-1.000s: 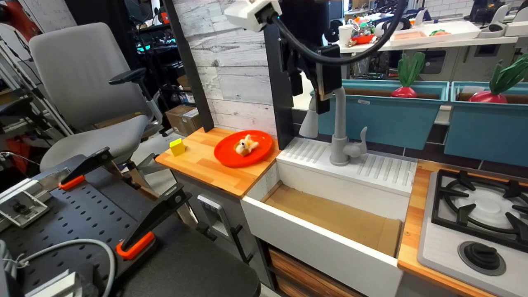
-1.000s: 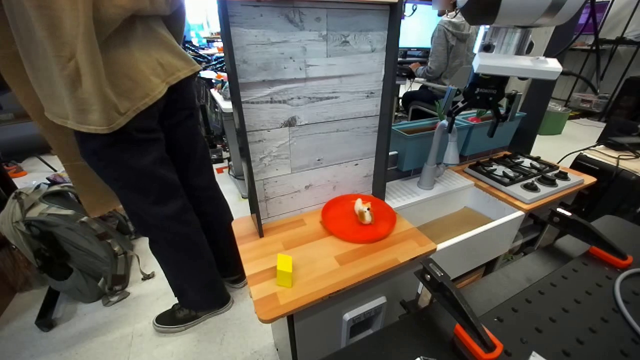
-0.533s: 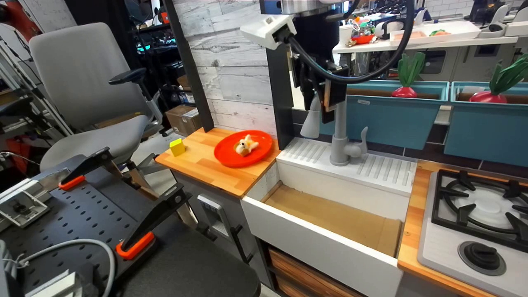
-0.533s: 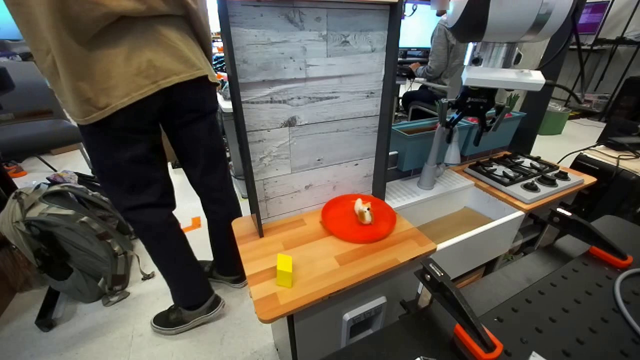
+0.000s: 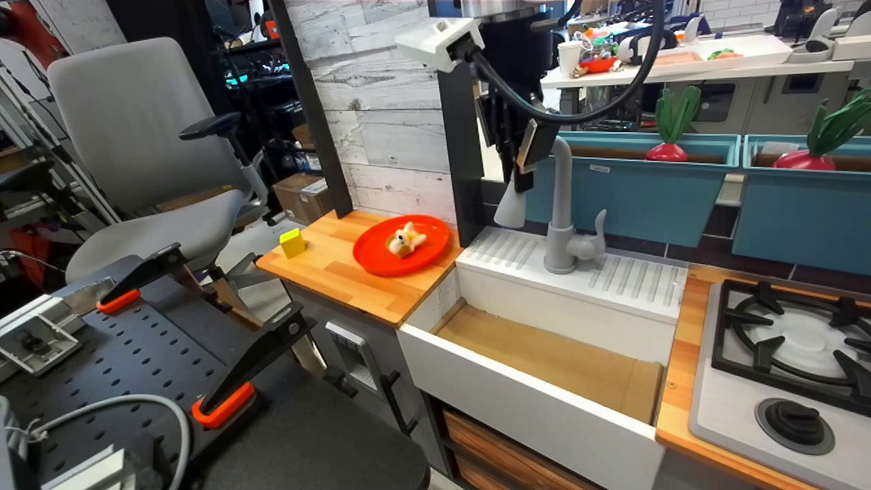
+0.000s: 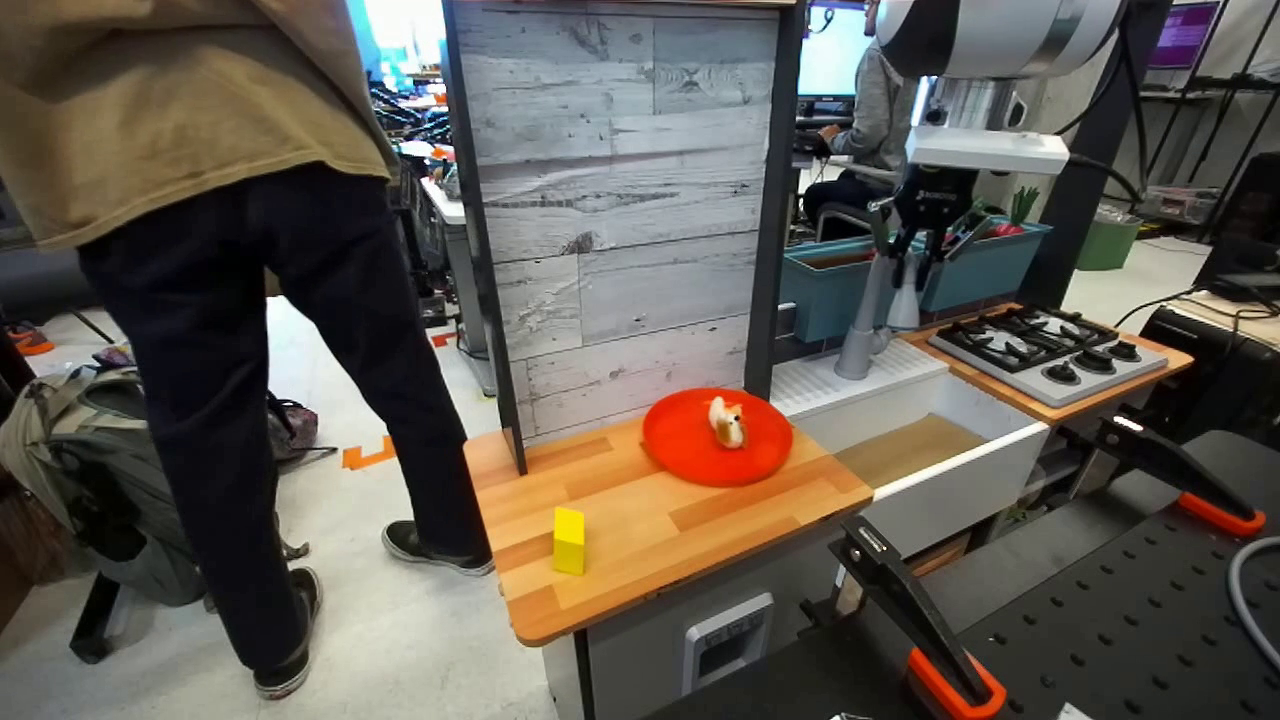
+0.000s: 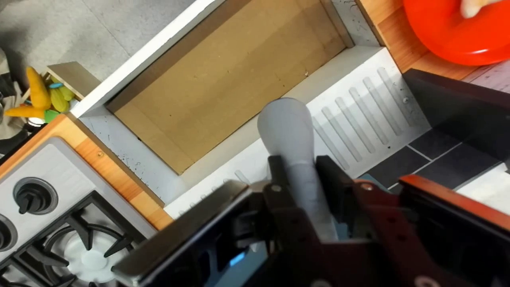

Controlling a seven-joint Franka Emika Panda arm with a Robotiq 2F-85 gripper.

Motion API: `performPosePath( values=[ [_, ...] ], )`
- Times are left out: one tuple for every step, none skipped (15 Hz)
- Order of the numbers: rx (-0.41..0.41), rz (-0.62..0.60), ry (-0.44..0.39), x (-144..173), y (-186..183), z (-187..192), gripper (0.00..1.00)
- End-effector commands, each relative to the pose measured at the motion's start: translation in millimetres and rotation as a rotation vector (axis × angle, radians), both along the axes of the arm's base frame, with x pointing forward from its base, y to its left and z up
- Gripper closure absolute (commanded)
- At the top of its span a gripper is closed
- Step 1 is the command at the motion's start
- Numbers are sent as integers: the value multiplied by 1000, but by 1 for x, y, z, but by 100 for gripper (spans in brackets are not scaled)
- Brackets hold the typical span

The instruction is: Turn the faucet to the left

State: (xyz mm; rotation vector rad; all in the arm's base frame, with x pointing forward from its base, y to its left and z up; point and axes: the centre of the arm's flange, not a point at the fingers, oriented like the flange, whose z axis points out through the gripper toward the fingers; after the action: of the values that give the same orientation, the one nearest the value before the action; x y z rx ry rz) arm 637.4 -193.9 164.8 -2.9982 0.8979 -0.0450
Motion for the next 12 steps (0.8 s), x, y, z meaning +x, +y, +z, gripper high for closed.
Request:
performPosePath(
  values=[
    [81, -77, 10, 18, -2, -1, 94],
    [101, -99, 15, 21, 1, -1, 94],
    [119, -115, 19, 25, 3, -2, 94],
    [139, -128, 21, 28, 6, -2, 94],
    [157, -141, 20, 33, 10, -2, 94],
    [179, -156, 19, 38, 15, -2, 94],
    [195, -173, 13, 42, 19, -3, 94],
    [211, -192, 6, 47, 25, -3, 94],
    [223, -212, -3, 51, 30, -3, 94],
    [231, -230, -16, 55, 33, -4, 94],
    [241, -247, -35, 58, 37, -2, 94],
    [258, -262, -60, 62, 41, -2, 94]
  ],
)
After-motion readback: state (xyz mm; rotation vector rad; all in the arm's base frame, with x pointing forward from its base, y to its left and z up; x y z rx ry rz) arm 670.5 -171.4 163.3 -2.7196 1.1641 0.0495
